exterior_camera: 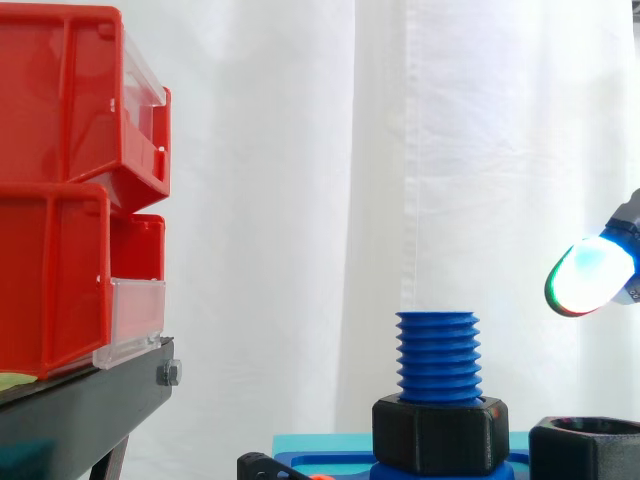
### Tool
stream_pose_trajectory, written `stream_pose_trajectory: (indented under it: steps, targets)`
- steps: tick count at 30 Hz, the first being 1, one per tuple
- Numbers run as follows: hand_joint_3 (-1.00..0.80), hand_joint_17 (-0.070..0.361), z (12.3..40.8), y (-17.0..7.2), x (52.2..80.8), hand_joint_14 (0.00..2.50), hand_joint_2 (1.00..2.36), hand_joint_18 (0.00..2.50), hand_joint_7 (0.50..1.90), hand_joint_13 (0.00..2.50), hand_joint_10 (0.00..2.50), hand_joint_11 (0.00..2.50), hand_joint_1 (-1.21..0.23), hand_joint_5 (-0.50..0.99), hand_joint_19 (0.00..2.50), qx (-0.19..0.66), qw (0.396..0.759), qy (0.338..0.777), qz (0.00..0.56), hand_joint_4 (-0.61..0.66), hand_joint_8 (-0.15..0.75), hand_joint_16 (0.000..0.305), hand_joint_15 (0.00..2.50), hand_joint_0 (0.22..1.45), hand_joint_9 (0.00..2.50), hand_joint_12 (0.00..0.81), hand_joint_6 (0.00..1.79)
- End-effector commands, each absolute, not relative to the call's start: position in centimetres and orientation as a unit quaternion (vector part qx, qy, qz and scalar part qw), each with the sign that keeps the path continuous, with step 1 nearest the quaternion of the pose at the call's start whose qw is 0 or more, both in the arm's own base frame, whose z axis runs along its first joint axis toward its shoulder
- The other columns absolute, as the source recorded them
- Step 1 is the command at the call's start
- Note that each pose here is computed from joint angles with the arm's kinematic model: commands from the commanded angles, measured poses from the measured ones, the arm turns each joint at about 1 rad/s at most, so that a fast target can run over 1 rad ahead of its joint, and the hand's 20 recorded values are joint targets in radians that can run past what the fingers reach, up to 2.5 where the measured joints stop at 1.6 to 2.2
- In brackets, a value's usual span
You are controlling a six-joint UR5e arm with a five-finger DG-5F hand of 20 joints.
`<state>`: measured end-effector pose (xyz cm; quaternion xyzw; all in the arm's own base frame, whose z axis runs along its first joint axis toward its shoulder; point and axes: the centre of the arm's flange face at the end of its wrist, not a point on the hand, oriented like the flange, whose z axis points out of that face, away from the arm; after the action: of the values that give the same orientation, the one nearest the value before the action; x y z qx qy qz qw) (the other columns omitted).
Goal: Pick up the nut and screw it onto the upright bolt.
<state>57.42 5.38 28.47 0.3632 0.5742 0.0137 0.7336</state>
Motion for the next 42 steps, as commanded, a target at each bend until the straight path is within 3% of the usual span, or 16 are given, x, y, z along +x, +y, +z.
stream_pose_trajectory:
  steps: [1, 11, 29, 36, 42]
  targets:
    - [-0.5, 0.099, 27.6, 5.9, 58.2, 0.0, 1.0, 0.0, 0.67, 0.0, 0.0, 0.0, -0.65, -0.28, 0.0, 0.356, 0.74, 0.571, 0.007, 0.19, 0.278, 0.044, 0.0, 0.4, 0.14, 0.338, 0.5]
    - [-0.5, 0.098, 24.9, 6.7, 59.2, 0.0, 1.0, 0.0, 0.66, 0.02, 0.0, 0.0, -0.66, -0.27, 0.0, 0.368, 0.739, 0.564, 0.003, 0.2, 0.287, 0.043, 0.0, 0.41, 0.19, 0.337, 0.5]
    - [-0.5, 0.096, 24.5, 7.1, 58.9, 0.0, 1.0, 0.0, 0.67, 0.03, 0.0, 0.0, -0.67, -0.27, 0.0, 0.377, 0.735, 0.563, -0.012, 0.21, 0.286, 0.043, 0.0, 0.42, 0.19, 0.334, 0.5]
    - [-0.5, 0.097, 21.0, 8.0, 59.6, 0.0, 1.0, 0.0, 0.67, 0.03, 0.0, 0.0, -0.67, -0.27, 0.0, 0.372, 0.732, 0.571, -0.013, 0.21, 0.287, 0.043, 0.0, 0.41, 0.19, 0.335, 0.5]
    - [-0.5, 0.096, 21.0, 8.1, 59.4, 0.0, 1.0, 0.0, 0.67, 0.03, 0.0, 0.0, -0.67, -0.27, 0.0, 0.396, 0.732, 0.553, -0.024, 0.21, 0.288, 0.043, 0.0, 0.41, 0.19, 0.336, 0.5]
